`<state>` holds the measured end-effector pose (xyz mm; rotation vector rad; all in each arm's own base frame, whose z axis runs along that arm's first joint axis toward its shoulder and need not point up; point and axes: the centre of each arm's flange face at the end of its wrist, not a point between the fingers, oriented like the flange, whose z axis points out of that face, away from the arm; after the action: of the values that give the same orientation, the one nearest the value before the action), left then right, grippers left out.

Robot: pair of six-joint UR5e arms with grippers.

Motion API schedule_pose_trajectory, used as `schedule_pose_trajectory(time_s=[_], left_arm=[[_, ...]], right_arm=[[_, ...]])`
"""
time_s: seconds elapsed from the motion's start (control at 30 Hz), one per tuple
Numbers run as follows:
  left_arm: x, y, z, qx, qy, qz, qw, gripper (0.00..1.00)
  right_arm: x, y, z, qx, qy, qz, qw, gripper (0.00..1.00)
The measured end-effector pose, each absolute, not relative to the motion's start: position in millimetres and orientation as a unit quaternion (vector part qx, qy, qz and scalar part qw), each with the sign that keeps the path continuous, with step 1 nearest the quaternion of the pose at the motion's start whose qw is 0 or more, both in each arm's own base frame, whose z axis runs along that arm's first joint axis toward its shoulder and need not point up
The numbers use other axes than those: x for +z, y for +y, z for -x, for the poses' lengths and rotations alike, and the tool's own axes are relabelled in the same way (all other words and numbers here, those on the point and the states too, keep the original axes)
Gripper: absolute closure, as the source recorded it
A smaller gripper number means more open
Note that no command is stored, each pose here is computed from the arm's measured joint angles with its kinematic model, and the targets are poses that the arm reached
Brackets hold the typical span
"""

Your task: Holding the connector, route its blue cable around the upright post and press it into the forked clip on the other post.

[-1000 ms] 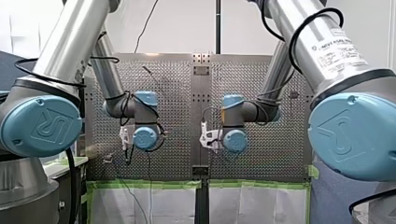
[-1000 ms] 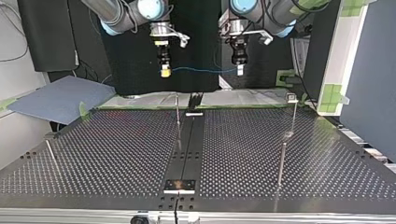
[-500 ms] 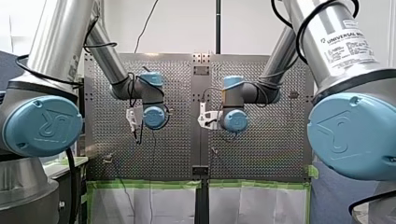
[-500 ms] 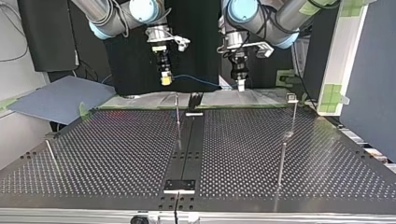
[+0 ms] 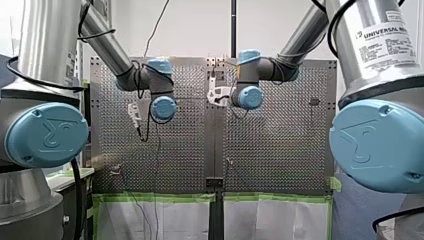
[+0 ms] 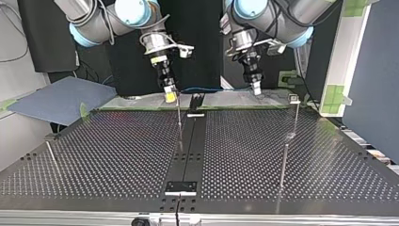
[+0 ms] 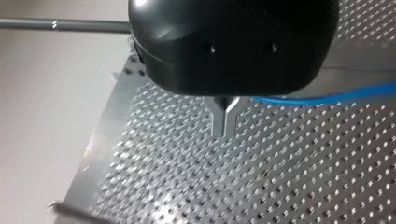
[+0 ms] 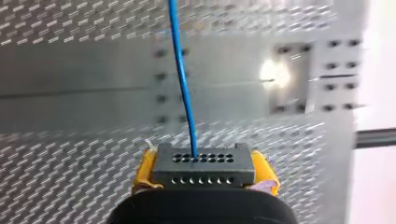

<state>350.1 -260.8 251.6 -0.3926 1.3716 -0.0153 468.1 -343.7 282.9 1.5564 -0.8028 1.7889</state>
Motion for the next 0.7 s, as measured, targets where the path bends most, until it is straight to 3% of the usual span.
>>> schedule_pose_trajectory(time_s=[0.3,0.7], left_arm=[[279,-249,-339,-0.016,0.62,0.213,0.755,0.99],[343,-228,-357,-0.036,0.581,0.248,0.774,0.99]], right_arm=[[361,-335,-479,0.715,-0.258,-0.577,0.298,1.0],[367,-328,-511,0.708,-0.227,-0.611,0.271,1.0]])
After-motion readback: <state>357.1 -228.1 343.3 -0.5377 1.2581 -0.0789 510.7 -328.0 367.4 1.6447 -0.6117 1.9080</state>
